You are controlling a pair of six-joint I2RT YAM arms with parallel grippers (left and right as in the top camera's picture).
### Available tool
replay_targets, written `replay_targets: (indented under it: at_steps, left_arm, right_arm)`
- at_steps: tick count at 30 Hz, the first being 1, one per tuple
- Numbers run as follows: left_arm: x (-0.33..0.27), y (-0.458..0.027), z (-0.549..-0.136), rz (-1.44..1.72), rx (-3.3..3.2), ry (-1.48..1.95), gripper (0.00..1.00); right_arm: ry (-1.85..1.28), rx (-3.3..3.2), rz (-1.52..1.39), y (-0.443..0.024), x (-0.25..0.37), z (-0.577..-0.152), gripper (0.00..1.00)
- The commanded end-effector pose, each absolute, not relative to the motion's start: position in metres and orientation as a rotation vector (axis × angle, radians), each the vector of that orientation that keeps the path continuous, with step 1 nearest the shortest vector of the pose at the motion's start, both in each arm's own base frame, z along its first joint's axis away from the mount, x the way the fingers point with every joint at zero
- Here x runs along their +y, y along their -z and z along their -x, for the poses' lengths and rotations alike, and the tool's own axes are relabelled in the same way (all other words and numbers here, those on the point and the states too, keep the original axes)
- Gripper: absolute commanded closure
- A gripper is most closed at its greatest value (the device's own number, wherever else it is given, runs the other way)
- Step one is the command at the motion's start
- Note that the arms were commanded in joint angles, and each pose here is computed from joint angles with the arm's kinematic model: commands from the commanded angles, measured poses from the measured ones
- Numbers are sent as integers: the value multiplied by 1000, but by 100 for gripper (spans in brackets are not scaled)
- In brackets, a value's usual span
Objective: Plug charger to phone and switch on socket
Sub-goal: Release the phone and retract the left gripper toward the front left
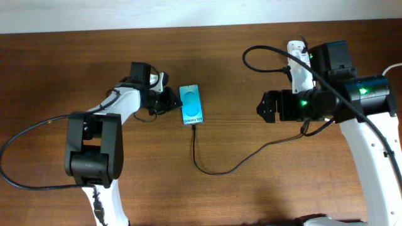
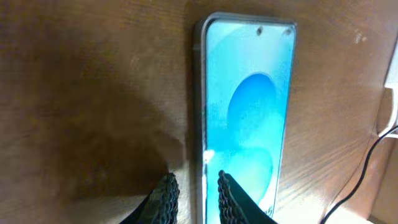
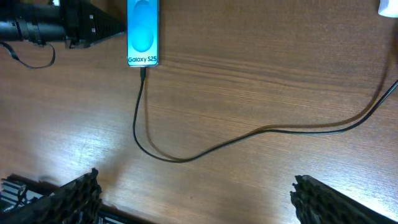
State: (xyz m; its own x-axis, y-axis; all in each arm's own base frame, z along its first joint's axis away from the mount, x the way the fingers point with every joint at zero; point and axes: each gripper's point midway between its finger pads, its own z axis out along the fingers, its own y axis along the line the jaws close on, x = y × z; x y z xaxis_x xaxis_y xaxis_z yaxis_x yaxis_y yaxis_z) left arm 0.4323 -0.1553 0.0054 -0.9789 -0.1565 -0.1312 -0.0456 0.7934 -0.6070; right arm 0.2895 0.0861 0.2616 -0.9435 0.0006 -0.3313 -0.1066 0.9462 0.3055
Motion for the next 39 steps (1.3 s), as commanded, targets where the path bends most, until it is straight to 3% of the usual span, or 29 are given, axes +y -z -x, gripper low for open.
replay_targets:
  at_steps: [1,3,4,5,6,7,14,18,25,32,36,37,38,39]
  left_arm:
    - [-138,0,-433,226,2860,848,77]
    - [-137,-8,-433,233,2873,846,77]
    - [-136,-11,-433,237,2879,845,77]
    - [-136,-17,-432,235,2885,844,78]
    - [-136,-22,-431,231,2886,844,80]
    - [-136,-25,-430,233,2889,843,81]
    - [-103,-86,-402,270,2907,566,88]
    - [-78,-141,-367,288,2881,383,90]
    - [-55,-224,-294,286,2777,286,91]
    - [-41,-282,-235,269,2596,266,87]
    - [-30,-311,-207,266,2451,243,73]
    - [-27,-312,-203,271,2439,228,71]
    - [-25,-314,-199,275,2431,215,64]
    - [-22,-314,-196,280,2430,203,50]
  right_arm:
    - [-445,2807,80,-252,86,-296,2]
    - [-445,2839,75,-242,86,-299,1]
    - [-444,2845,74,-238,86,-302,10]
    - [-444,2863,70,-230,87,-306,38]
    - [-444,2892,66,-222,87,-309,57]
    - [-443,2910,62,-216,88,-311,69]
    - [-441,2943,56,-208,88,-313,90]
    - [-440,2965,52,-207,87,-308,95]
    - [-393,3029,34,-208,80,-288,95]
    - [-95,2918,-605,-237,35,-256,96]
    - [-49,2663,-1206,-245,18,-255,96]
    - [-58,2644,-1228,-245,18,-257,96]
    - [-77,2622,-1216,-247,19,-264,96]
    - [-93,2607,-1204,-248,20,-269,96]
